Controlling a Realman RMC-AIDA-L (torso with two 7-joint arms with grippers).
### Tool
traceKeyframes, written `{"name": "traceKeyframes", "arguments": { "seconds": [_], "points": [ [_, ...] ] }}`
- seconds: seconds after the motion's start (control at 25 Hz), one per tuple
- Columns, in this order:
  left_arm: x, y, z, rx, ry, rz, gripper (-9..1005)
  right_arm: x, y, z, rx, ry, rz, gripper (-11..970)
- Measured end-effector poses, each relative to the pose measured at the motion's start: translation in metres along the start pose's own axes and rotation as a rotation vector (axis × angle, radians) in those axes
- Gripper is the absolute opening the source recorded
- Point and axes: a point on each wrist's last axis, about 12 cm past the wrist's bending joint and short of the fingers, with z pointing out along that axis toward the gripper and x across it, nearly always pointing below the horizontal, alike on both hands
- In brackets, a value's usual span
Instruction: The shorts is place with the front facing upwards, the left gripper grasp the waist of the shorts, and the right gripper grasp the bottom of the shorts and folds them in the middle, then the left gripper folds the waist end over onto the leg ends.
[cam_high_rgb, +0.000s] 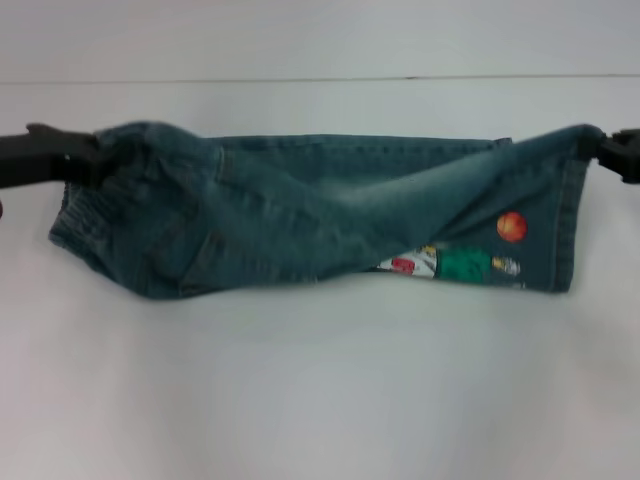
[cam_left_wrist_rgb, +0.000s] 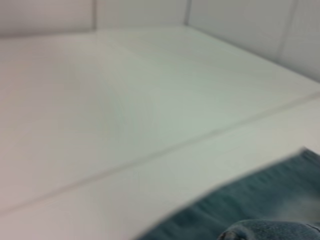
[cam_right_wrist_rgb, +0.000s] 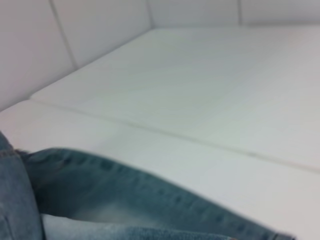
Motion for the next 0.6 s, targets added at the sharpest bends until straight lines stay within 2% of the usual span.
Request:
{"name": "traceKeyframes", "arguments": {
  "seconds": [0.32,0.6],
  "points": [
    [0.004,0.012,0.014,-0.184,-0.055,-0.045,49,0.000,-0.007,0.023,0.163,-0.042,-0.009,22],
    [0.016,0.018,0.017,-0.245,-0.043,-0.080,49,0.009,-0.004,0.041,0.187,0.008,-0.006,22]
  ]
}}
